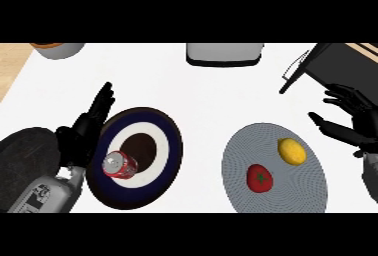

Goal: Pick the lemon from the placemat and place it in the tiered shelf

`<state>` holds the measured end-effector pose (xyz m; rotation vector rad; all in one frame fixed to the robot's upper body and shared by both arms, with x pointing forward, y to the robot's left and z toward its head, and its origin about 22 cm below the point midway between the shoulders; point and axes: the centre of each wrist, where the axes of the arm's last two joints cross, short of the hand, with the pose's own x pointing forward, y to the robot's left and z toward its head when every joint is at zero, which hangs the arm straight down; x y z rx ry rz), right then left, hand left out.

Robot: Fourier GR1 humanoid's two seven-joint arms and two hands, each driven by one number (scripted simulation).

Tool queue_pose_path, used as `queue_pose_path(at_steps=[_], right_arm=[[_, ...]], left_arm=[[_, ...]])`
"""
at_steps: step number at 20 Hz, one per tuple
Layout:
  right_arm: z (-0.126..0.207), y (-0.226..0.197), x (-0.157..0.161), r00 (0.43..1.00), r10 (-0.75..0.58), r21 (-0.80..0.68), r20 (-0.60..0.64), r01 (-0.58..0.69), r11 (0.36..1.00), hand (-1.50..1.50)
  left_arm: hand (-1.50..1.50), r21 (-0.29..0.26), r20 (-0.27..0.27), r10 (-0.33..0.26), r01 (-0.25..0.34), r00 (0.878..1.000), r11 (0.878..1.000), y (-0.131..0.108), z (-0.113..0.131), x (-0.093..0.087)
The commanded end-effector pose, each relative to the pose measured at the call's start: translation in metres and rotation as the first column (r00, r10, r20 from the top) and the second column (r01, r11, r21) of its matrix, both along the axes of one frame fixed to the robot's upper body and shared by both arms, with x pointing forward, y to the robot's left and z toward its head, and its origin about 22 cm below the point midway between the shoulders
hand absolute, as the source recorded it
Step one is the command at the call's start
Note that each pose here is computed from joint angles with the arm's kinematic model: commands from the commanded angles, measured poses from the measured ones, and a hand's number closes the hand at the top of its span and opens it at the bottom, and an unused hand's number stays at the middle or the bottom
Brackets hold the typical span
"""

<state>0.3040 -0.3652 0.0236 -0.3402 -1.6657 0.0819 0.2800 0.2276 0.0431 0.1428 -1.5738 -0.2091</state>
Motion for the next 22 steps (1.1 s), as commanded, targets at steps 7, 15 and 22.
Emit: queue_pose_path(at_steps=[7, 15, 22], right_arm=[[-0.057, -0.060, -0.050, 0.975, -0.169, 0.194, 0.145, 0.140, 0.971, -1.50], [0.008, -0.071, -0.025, 0.990, 0.115, -0.128, -0.076, -0.124, 0.984, -1.50], [0.064, -0.054, -0.014, 0.942, 0.185, -0.334, -0.278, -0.276, 0.901, -1.50]], left_arm=[[0.00, 0.000, 0.015, -0.049, 0.049, 0.999, 0.999, -0.011, -0.023, 0.003], [0.00, 0.013, -0.008, -0.054, 0.054, 0.998, 0.998, -0.008, -0.023, 0.002], [0.00, 0.018, -0.003, -0.039, 0.039, 0.999, 0.999, -0.010, -0.035, -0.005]])
